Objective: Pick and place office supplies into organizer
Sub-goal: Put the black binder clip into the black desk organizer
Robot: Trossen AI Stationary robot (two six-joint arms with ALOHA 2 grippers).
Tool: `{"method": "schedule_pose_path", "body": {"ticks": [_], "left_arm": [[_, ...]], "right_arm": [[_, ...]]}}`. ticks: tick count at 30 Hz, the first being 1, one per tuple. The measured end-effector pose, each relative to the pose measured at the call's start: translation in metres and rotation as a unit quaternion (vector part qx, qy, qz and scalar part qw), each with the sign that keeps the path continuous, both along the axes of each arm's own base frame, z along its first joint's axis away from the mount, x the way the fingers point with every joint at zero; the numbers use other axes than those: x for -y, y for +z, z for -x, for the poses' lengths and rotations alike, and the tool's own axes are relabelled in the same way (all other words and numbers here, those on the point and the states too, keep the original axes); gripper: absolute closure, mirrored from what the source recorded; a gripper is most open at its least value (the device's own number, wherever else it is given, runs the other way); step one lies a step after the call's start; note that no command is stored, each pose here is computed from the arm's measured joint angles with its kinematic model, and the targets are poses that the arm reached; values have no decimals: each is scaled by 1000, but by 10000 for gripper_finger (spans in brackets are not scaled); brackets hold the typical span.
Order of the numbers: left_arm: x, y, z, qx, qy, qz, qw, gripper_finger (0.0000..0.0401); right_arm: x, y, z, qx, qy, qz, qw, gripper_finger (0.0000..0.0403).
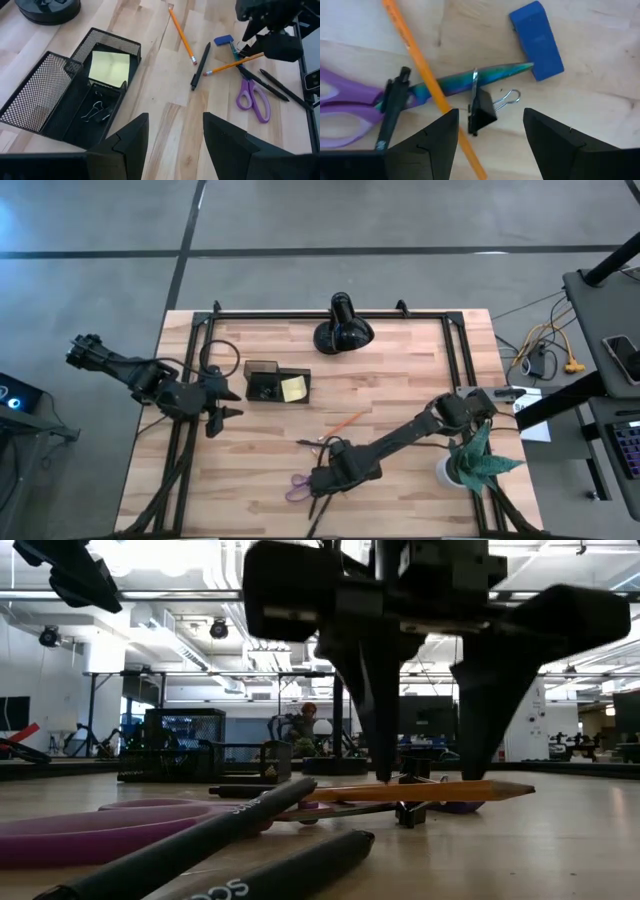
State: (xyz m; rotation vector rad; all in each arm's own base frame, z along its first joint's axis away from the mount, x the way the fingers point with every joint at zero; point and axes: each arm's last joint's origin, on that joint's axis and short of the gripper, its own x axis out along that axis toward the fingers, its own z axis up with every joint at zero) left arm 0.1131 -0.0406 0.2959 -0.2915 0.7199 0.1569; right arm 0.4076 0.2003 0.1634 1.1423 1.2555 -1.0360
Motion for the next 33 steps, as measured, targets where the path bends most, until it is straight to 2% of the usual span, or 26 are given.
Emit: {"method": "schedule_pose_path", "body": {"ticks": [8, 20, 25, 28, 33], "left_arm": [[0, -1, -2, 0, 9, -10, 1000, 232], [1, -5, -4, -8, 9, -14, 1000, 232], [1, -6, -5, -11, 9, -15, 1000, 232], [2, -5, -6, -5, 10, -13, 1000, 232], [2, -6, -6, -5, 10, -13, 1000, 232]], "right_arm": [[5, -8, -4, 17, 9, -5, 1000, 199], [7, -14, -5, 19, 14, -6, 1000, 323], [6, -10, -7, 28, 35, -5, 999, 371], [6, -6, -9, 38, 50, 5, 998, 387], [9, 1, -9, 38, 50, 19, 998, 390]]}}
